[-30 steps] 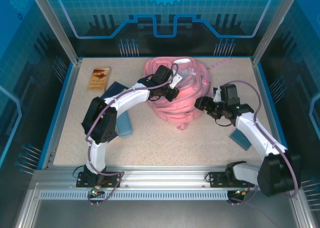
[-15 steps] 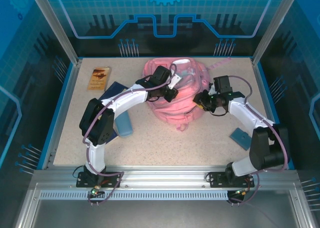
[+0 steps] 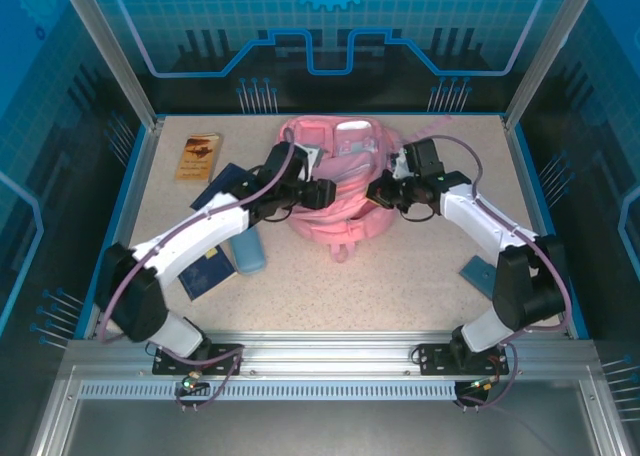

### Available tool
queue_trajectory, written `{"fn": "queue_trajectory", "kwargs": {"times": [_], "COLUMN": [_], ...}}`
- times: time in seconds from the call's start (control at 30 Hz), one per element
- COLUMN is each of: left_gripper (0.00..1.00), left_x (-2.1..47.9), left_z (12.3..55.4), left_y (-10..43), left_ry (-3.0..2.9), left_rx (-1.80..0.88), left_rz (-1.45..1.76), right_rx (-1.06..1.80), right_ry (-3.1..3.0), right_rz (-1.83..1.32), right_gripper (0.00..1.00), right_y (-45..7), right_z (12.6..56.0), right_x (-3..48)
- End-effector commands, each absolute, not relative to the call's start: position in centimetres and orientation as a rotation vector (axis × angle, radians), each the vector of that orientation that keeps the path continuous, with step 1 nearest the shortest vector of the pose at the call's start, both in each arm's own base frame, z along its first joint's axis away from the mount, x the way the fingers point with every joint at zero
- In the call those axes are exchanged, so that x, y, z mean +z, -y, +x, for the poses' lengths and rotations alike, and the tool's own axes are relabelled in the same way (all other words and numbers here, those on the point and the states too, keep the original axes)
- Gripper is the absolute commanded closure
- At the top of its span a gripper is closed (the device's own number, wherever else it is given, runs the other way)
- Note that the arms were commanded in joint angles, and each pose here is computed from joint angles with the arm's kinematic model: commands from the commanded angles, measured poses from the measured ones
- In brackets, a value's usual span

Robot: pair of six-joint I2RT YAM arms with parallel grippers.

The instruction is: Pack books, pencil case, and school supplies into a backpack

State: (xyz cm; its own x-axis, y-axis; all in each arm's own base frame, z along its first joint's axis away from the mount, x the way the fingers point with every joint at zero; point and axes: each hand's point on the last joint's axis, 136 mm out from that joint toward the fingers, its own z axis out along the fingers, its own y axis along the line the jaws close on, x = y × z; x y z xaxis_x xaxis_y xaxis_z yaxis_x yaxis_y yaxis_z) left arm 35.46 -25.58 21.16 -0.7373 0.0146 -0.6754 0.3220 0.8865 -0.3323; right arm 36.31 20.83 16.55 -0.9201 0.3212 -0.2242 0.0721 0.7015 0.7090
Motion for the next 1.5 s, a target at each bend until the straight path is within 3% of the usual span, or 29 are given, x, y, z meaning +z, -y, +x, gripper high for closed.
{"fn": "queue_trajectory", "kwargs": {"times": [0.0,0.17,0.37,0.67,0.87,1.27,1.47], "left_gripper": [0.4,0.4,0.5,0.71,0.99,1.0,1.0], "left_x": [18.6,16.0,14.5,12.6,12.8,12.1,12.8], "left_z": [32.5,30.8,31.7,32.6,33.2,32.3,32.7], "left_y": [24.5,25.5,26.9,26.3,25.3,19.1,22.7], "left_ry": [-2.451,-2.503,-2.546,-2.568,-2.538,-2.518,-2.471], "left_rx": [-0.549,-0.566,-0.563,-0.46,-0.376,-0.255,-0.51], "left_rz": [0.038,0.008,0.031,0.001,-0.005,-0.04,0.124], "right_rx": [1.167,1.206,1.217,1.214,1.129,0.794,0.799], "right_ry": [-2.496,-2.493,-2.505,-2.514,-2.532,-2.553,-2.536], "right_rz": [0.178,0.118,0.093,0.09,0.119,0.364,0.414], "right_gripper": [0.95,0.96,0.96,0.98,0.99,0.99,0.95], "right_y": [-24.0,-26.4,-27.7,-27.7,-26.3,-14.9,-12.1], "right_z": [37.6,37.5,36.9,36.5,36.3,36.2,36.1], "right_x": [19.6,20.5,20.5,20.3,19.8,16.2,15.9]}}
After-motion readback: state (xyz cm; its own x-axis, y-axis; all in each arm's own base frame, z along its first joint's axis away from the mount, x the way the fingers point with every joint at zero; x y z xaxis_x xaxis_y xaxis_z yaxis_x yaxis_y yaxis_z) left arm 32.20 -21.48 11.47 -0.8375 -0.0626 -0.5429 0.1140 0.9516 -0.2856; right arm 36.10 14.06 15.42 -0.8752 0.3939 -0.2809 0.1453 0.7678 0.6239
